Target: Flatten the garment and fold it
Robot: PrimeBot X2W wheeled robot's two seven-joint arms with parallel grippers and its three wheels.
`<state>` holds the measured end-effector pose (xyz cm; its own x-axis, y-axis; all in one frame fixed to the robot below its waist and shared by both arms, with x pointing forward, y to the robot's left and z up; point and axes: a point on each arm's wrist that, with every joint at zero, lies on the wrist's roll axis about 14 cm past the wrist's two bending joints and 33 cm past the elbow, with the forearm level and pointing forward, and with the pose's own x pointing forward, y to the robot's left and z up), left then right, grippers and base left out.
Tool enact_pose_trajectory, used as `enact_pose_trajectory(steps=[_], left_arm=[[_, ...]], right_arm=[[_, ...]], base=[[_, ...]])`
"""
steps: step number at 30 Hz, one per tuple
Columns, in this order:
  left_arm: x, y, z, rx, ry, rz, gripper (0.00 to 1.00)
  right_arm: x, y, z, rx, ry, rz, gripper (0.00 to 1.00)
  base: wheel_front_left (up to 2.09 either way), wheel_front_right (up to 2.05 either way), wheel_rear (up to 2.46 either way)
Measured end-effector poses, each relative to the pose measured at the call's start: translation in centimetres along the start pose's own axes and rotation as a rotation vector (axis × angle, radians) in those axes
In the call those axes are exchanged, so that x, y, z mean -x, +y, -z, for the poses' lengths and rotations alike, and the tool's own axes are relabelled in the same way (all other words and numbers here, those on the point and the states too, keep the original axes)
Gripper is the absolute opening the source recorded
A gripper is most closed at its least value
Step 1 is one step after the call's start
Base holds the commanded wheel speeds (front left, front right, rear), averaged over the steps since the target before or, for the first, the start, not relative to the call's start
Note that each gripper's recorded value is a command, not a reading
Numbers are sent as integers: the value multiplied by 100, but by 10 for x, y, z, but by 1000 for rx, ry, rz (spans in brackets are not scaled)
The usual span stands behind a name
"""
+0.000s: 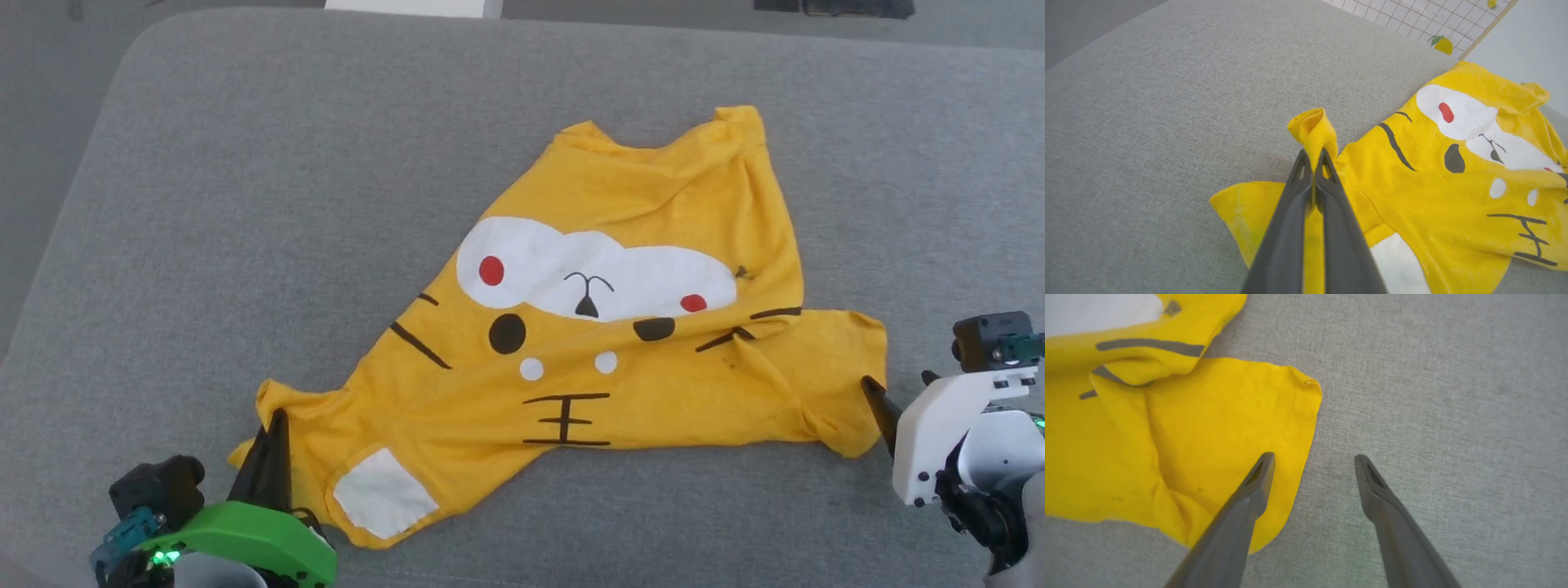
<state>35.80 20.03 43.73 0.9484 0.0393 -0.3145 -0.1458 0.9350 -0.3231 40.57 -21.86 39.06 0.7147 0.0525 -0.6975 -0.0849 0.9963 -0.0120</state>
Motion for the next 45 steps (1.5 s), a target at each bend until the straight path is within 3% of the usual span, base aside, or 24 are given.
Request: enact_pose_trajectory(steps=[8, 9, 10, 18, 26, 30, 35, 38, 45], left_arm=[[0, 8, 4, -1, 19, -26, 0], [0, 9, 4, -3, 21, -29, 0], [-1, 10, 4, -4, 23, -29, 0], [-5, 0, 3, 14, 26, 3, 0], [-2, -24, -15, 177, -44, 74, 0], [-4, -40, -42, 181, -105, 140, 0], [-19, -84, -112, 100, -221, 300, 0], [-21, -117, -166, 47, -310, 389, 0], [-19, -181, -256, -13, -403, 509, 0]], right_arm=[[-24, 19, 9, 33, 83, -58, 100], [-27, 21, 7, 37, 85, -65, 41], [-29, 22, 7, 54, 92, -72, 0], [-29, 27, -2, 30, 62, -101, 0], [2, 26, -40, -197, -215, -103, 0], [27, 25, -80, -196, -372, -108, 0], [67, 34, -157, -174, -602, -150, 0], [103, 40, -211, -114, -750, -170, 0], [175, 54, -296, 15, -948, -183, 0]], base=[[0, 0, 0], [0, 0, 0], [0, 0, 0], [0, 0, 0], [0, 0, 0], [0, 0, 0], [0, 0, 0], [0, 0, 0], [0, 0, 0]])
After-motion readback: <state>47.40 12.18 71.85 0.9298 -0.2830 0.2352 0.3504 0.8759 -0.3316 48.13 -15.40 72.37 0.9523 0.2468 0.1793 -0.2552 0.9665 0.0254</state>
